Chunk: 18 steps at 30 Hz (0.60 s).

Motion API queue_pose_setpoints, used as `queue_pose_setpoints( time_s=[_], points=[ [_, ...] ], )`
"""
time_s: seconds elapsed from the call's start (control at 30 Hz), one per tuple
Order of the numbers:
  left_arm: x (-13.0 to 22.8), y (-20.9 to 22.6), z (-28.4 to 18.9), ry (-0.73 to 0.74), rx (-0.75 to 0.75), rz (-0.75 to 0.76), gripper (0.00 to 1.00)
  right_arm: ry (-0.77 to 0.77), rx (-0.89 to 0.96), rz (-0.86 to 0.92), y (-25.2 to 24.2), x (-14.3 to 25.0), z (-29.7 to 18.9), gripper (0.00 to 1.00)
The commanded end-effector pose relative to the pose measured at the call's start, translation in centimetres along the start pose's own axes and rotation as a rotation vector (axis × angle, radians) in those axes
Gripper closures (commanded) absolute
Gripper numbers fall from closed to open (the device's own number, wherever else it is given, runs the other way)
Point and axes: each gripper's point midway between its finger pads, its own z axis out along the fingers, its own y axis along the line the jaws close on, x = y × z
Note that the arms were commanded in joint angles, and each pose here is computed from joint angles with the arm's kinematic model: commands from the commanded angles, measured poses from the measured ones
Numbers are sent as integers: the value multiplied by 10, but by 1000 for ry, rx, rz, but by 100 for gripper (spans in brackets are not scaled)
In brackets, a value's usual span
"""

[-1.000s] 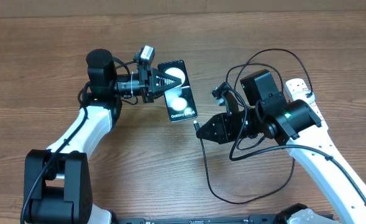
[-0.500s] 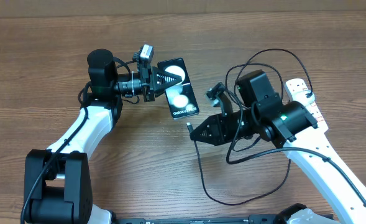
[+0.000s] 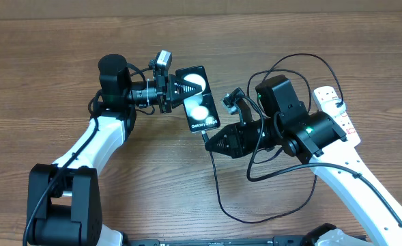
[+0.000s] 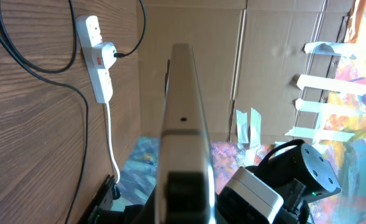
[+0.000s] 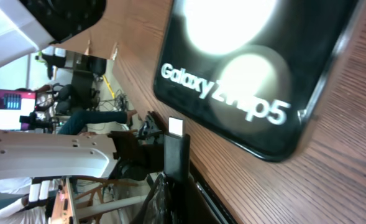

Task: Plug charger to phone and switch on socket
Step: 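Carry the plug toward the bottom port of the phone held by left gripper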

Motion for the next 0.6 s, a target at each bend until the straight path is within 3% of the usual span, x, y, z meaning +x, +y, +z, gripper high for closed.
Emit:
queue_pose_setpoints(
  time_s=[0.0,0.57],
  points=[
    [5,-4,2,35,9,3,96,-2,24,8,-4,-1,0,96],
    [11,-6,2,68,16,26,96,-22,58,3,-10,-5,0,96]
  ],
)
